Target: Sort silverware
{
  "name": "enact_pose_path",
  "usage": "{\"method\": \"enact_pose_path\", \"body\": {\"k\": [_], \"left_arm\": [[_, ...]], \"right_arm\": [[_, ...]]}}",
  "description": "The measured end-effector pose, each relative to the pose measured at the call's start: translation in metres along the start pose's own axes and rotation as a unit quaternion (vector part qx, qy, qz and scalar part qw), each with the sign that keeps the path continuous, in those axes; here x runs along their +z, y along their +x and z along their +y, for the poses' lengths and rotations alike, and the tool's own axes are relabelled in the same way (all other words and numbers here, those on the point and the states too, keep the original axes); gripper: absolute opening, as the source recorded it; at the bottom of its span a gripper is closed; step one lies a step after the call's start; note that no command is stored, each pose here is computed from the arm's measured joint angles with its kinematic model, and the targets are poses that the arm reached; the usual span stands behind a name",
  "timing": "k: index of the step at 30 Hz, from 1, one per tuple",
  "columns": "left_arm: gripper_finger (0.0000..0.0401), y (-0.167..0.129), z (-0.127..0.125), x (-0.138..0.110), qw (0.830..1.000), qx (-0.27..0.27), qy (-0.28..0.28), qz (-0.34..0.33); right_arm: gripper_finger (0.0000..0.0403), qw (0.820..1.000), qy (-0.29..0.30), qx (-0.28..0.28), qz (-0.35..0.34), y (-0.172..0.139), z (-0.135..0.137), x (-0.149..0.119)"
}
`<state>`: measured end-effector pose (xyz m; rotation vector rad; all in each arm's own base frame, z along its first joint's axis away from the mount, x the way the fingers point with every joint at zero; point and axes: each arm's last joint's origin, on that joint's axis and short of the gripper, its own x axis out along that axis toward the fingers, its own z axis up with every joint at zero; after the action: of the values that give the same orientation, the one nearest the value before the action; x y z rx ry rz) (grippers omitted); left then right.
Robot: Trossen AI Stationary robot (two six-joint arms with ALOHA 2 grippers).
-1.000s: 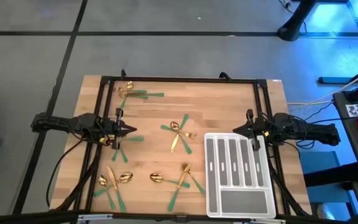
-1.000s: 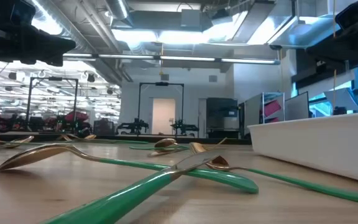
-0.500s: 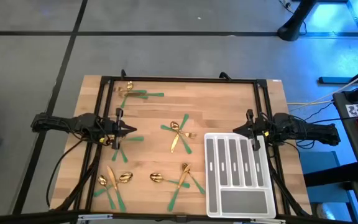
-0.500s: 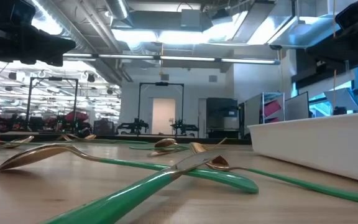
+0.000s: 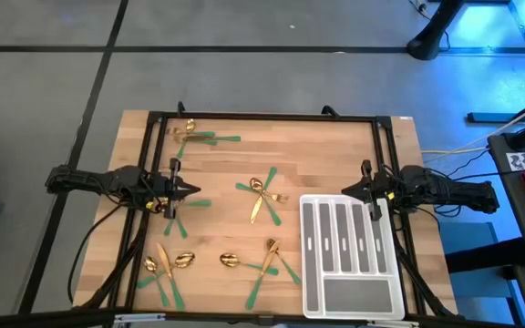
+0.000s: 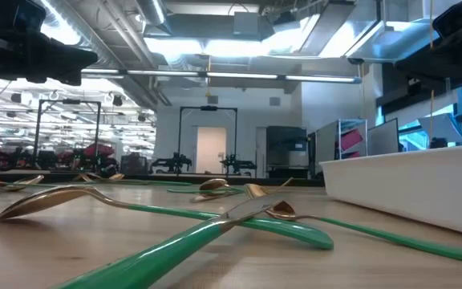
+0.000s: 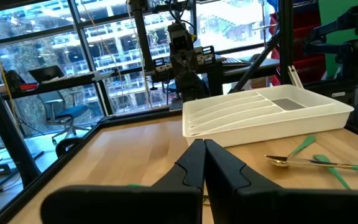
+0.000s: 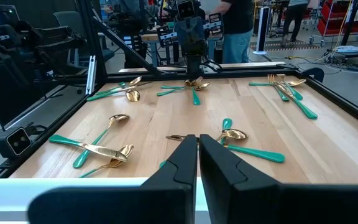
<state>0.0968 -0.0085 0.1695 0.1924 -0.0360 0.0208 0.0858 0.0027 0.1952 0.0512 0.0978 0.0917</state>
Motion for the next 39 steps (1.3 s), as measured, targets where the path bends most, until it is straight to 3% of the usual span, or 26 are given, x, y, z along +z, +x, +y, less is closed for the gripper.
{"method": "enact_pose_path", "body": {"k": [3, 7, 9, 13, 19, 23, 29, 34, 39], "left_arm": [[0.0000, 0.000, 0.000, 0.000, 1.000, 0.000, 0.000, 0.000], [0.0000, 0.000, 0.000, 0.000, 1.000, 0.000, 0.000, 0.000], [0.0000, 0.000, 0.000, 0.000, 1.000, 0.000, 0.000, 0.000], [0.0000, 0.000, 0.000, 0.000, 1.000, 0.000, 0.000, 0.000], [0.0000, 0.000, 0.000, 0.000, 1.000, 0.000, 0.000, 0.000], [0.0000, 0.000, 0.000, 0.000, 1.000, 0.000, 0.000, 0.000], [0.0000, 0.000, 0.000, 0.000, 1.000, 0.000, 0.000, 0.000], [0.0000, 0.000, 0.000, 0.000, 1.000, 0.000, 0.000, 0.000], [0.0000, 0.000, 0.000, 0.000, 1.000, 0.000, 0.000, 0.000]], "right_arm": [[0.0021, 1.000, -0.001, 0.000, 0.000, 0.000, 0.000, 0.000], [0.0021, 0.990, -0.133, -0.033, -0.040, 0.000, -0.001, 0.008], [0.0021, 0.987, -0.145, -0.031, -0.068, -0.001, -0.001, 0.014], [0.0021, 0.982, -0.125, -0.017, -0.138, -0.004, 0.001, 0.027], [0.0021, 0.973, 0.056, 0.044, -0.220, -0.007, 0.004, 0.043], [0.0021, 0.974, 0.089, 0.081, -0.193, 0.000, 0.005, 0.042], [0.0021, 0.960, 0.131, 0.150, -0.198, 0.030, 0.014, 0.052], [0.0021, 0.986, 0.108, 0.085, -0.096, 0.075, 0.030, 0.061], [0.0038, 0.998, 0.015, -0.025, 0.052, 0.128, 0.040, 0.063]]}}
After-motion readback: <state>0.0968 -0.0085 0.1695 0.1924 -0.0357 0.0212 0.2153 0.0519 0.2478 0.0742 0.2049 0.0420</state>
